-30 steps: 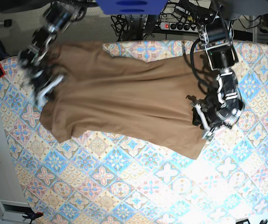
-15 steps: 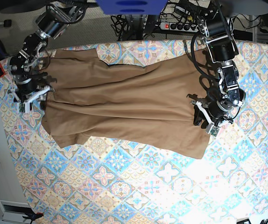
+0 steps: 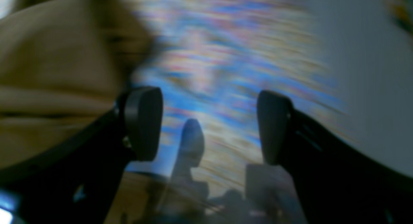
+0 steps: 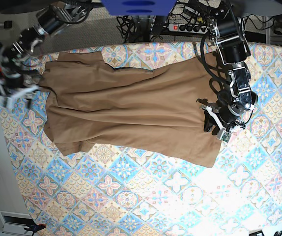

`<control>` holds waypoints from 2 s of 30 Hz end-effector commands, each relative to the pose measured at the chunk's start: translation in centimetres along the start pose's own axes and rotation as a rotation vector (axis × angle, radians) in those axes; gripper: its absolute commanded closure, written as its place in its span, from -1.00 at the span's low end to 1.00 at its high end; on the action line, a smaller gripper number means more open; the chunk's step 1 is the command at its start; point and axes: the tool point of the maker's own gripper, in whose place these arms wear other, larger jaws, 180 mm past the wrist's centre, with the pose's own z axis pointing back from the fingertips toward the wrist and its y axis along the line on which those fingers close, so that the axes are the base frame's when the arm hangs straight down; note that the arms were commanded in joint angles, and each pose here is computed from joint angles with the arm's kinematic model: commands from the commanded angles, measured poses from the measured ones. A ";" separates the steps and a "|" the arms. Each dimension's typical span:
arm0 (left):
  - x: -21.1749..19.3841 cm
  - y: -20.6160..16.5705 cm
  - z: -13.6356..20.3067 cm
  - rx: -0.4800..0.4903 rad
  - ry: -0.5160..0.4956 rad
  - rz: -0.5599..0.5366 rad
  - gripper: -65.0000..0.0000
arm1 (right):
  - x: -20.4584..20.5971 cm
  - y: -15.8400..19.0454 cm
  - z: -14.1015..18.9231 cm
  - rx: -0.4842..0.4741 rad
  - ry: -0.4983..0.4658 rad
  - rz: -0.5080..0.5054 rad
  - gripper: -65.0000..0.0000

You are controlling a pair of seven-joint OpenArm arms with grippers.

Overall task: Layout the t-shirt on the table in an organized manner, then fold the t-shirt properly
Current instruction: 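Release the shirt with the right gripper and lift it away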

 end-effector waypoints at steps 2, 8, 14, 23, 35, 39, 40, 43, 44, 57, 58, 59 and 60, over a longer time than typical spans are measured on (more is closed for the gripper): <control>-12.7 -0.2 2.8 0.027 0.557 -0.113 0.45 | 2.2 -1.7 1.3 -0.049 -0.084 -0.007 -0.35; -7.7 1.2 3.4 0.108 0.362 -0.021 0.45 | -0.7 -3.8 4.7 -0.172 -0.052 -0.086 -0.35; -2.9 0.8 5.3 0.153 0.181 -0.016 0.45 | -3.9 -4.0 6.9 -0.229 0.003 -0.154 -0.35; 0.1 -0.2 7.8 0.143 0.026 0.011 0.45 | -8.8 -5.1 8.4 -0.273 0.143 -0.231 -0.35; 3.1 1.4 7.3 0.190 -0.008 -0.026 0.45 | -9.5 -3.7 8.2 -0.215 0.202 -0.184 -0.35; 4.9 1.7 7.3 0.198 -0.047 -0.029 0.45 | -7.8 -3.9 8.9 -0.211 0.140 -0.176 -0.35; 5.1 1.6 7.2 0.196 -0.052 -0.027 0.45 | -7.3 -4.0 9.0 -0.212 0.128 -0.172 -0.35; 5.7 1.4 7.6 0.204 -0.073 -0.031 0.45 | -6.7 -4.0 9.0 -0.214 0.117 -0.158 -0.35; 6.1 1.4 8.0 0.212 -0.086 -0.039 0.46 | -6.7 -3.6 8.9 -0.201 0.120 -0.148 -0.35; 9.7 -2.4 12.6 0.119 -0.300 0.017 0.45 | -8.1 0.7 8.0 -0.044 0.186 -0.062 -0.35; 9.4 -2.4 12.5 0.121 -0.276 0.015 0.45 | -8.4 0.7 8.0 -0.042 0.193 -0.065 -0.35; 9.0 -2.4 12.5 0.124 -0.252 0.014 0.45 | -8.9 0.8 8.1 -0.038 0.206 -0.070 -0.35; 8.8 -2.4 12.6 0.125 -0.235 0.013 0.45 | -9.5 0.9 8.2 -0.033 0.221 -0.077 -0.35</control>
